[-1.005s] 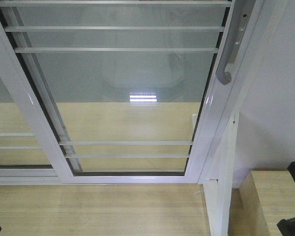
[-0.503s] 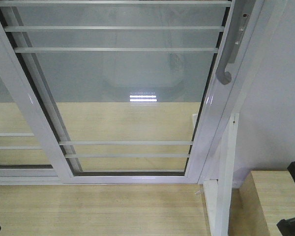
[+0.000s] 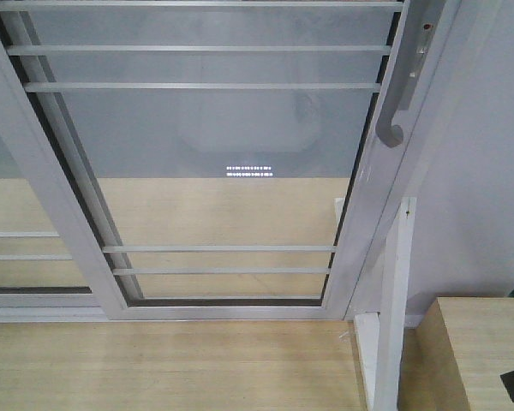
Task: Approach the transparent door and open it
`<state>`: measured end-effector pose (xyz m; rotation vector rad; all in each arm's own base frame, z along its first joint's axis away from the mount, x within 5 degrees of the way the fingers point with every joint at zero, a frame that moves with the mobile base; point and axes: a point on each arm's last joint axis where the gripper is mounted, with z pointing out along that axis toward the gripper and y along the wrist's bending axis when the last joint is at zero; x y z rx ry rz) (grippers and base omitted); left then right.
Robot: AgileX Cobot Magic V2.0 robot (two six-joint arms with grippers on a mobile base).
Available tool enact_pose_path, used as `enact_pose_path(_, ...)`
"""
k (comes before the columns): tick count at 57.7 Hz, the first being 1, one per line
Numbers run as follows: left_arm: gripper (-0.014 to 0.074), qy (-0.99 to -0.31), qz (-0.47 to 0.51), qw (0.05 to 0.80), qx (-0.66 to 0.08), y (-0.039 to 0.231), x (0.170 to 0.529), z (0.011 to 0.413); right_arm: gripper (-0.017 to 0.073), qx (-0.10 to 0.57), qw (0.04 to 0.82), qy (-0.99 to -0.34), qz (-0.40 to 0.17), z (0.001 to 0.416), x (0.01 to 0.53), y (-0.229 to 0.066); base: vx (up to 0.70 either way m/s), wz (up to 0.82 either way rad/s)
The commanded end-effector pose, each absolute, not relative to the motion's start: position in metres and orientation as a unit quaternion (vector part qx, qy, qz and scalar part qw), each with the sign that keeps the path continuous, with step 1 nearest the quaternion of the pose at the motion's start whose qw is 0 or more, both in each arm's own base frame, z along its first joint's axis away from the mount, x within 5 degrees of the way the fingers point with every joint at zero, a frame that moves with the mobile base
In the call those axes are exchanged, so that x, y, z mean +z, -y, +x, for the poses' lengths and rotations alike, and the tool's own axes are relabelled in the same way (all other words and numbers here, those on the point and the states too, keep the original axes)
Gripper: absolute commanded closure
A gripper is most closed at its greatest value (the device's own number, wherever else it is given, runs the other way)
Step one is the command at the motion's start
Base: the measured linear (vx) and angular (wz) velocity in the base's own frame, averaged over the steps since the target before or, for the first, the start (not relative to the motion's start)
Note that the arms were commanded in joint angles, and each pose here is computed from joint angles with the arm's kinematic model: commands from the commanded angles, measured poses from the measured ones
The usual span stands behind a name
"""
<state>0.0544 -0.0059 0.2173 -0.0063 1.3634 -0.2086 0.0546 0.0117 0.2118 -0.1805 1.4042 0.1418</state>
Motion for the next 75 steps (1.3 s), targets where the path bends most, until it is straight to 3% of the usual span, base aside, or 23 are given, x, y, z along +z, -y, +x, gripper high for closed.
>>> enact_pose_path(1, 0.0596, -0.58, -0.02, 0.807, -0.113, 0.004, 0.243, 0.05, 0.0559, 0.075, 0.803, -0.588, -0.062, 0.049, 0.24, -0.009, 0.0, 0.0)
enact_pose_path(13, 0.0596, -0.589, -0.009, 0.803, -0.09, 0.006, 0.301, 0.072, 0.0559, 0.07, 0.793, -0.601, -0.068, 0.061, 0.3, -0.012, 0.0, 0.0)
enact_pose_path(31, 0.0596, -0.655, -0.013, 0.751, -0.086, 0.021, 0.364, 0.176, 0.0559, 0.053, 0.749, -0.655, -0.088, 0.15, 0.373, -0.032, 0.0, 0.0)
enact_pose_path(47, 0.0596, -0.66, -0.016, 0.747, -0.081, 0.026, 0.369, 0.221, 0.0559, 0.049, 0.722, -0.684, -0.094, 0.213, 0.373, -0.045, 0.0, 0.0)
enact_pose_path(62, 0.058, -0.662, -0.013, 0.745, -0.077, 0.026, 0.367, 0.223, 0.0543, 0.047, 0.711, -0.695, -0.095, 0.226, 0.363, -0.047, 0.0, 0.0)
enact_pose_path(69, 0.054, -0.675, -0.013, 0.734, -0.079, 0.027, 0.363, 0.225, 0.0474, 0.047, 0.712, -0.694, -0.095, 0.225, 0.364, -0.047, 0.0, 0.0)
enact_pose_path(75, 0.0474, -0.688, -0.011, 0.721, -0.08, 0.027, 0.36, 0.225, 0.0358, 0.047, 0.71, -0.696, -0.095, 0.225, 0.363, -0.047, 0.0, 0.0)
